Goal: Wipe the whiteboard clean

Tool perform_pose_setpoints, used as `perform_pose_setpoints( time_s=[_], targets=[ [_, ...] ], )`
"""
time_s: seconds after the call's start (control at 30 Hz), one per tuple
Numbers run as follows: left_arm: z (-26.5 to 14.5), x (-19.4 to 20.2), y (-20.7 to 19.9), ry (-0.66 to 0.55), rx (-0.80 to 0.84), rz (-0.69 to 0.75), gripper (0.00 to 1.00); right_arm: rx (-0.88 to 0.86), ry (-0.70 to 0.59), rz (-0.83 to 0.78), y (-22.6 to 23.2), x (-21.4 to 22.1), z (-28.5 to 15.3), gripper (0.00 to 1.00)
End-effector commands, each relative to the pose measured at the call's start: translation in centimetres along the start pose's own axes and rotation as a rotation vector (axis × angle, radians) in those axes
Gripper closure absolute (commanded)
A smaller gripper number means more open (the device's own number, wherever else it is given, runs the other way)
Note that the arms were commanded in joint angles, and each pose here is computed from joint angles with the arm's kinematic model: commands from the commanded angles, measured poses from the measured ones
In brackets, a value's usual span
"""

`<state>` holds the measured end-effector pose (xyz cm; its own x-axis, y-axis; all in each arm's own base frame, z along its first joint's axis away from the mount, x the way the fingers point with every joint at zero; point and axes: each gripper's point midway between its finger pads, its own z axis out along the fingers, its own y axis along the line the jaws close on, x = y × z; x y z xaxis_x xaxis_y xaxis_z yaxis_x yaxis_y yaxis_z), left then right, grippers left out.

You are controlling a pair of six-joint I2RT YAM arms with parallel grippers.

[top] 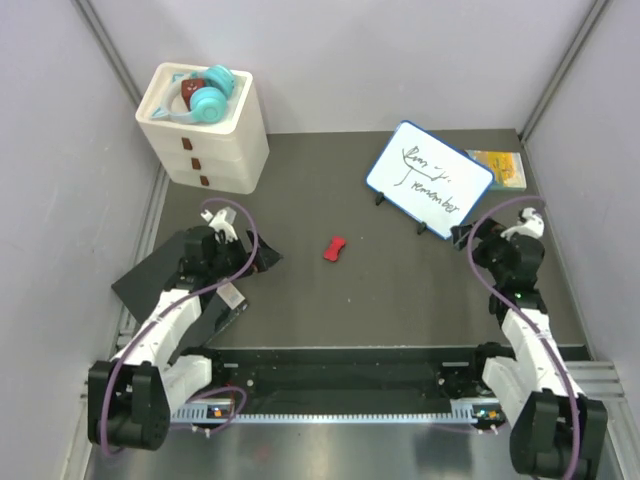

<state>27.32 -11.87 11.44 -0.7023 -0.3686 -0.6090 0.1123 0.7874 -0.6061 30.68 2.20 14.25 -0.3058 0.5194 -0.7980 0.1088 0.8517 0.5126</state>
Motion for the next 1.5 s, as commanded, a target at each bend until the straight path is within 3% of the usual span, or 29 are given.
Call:
perform_pose_setpoints(
  time_s=[0.0, 0.07, 0.33, 0.47, 0.5, 0.6, 0.63, 0.93, 1.03, 1.23, 1.47],
  targets=[
    [0.1, -2.0, -4.5, -0.035, 0.244, 0.102, 0.01, -0.122, -0.014, 0.116, 0.1, -1.1, 0.3, 0.01],
    [-0.7, -2.2, -6.7, -0.040, 0.363, 0.187, 0.01, -0.126, -0.010, 0.119, -0.1, -1.3, 0.5, 0.01],
    [-1.9, -6.2, -7.9, -0.178, 0.267, 0.152, 0.01, -0.165, 0.012, 0.130, 0.1, -0.5, 1.0, 0.01],
    [0.1, -6.2, -4.7, -0.064, -0.013, 0.165, 0.01, -0.150, 0.022, 0.138, -0.2, -0.2, 1.2, 0.01],
    [0.3, -4.9, -3.6, 0.020, -0.092, 0.149, 0.01, -0.148, 0.026, 0.140, -0.3, -0.1, 1.3, 0.01],
    [2.2, -5.1, -4.3, 0.092, -0.182, 0.224, 0.01, -0.126, 0.035, 0.151, -0.7, 0.0, 1.5, 0.01],
    [2.9, -4.9, -6.0, 0.102, -0.158, 0.294, 0.01, -0.116, 0.041, 0.156, -0.8, 0.1, 1.5, 0.01],
    [10.5, -1.9, -8.8, 0.240, -0.219, 0.456, 0.04, -0.136, 0.014, 0.166, -1.1, -0.4, 1.9, 0.01],
    [12.3, -0.4, -10.7, 0.274, -0.162, 0.519, 0.07, -0.154, 0.016, 0.188, -1.3, -0.1, 2.1, 0.01],
    [16.3, 2.0, -10.6, 0.317, -0.080, 0.596, 0.13, -0.169, 0.040, 0.211, -1.4, 0.6, 2.3, 0.01],
    [17.7, 3.4, -9.5, 0.351, -0.085, 0.603, 0.16, -0.167, 0.046, 0.210, -1.5, 0.9, 2.4, 0.01]
  ],
)
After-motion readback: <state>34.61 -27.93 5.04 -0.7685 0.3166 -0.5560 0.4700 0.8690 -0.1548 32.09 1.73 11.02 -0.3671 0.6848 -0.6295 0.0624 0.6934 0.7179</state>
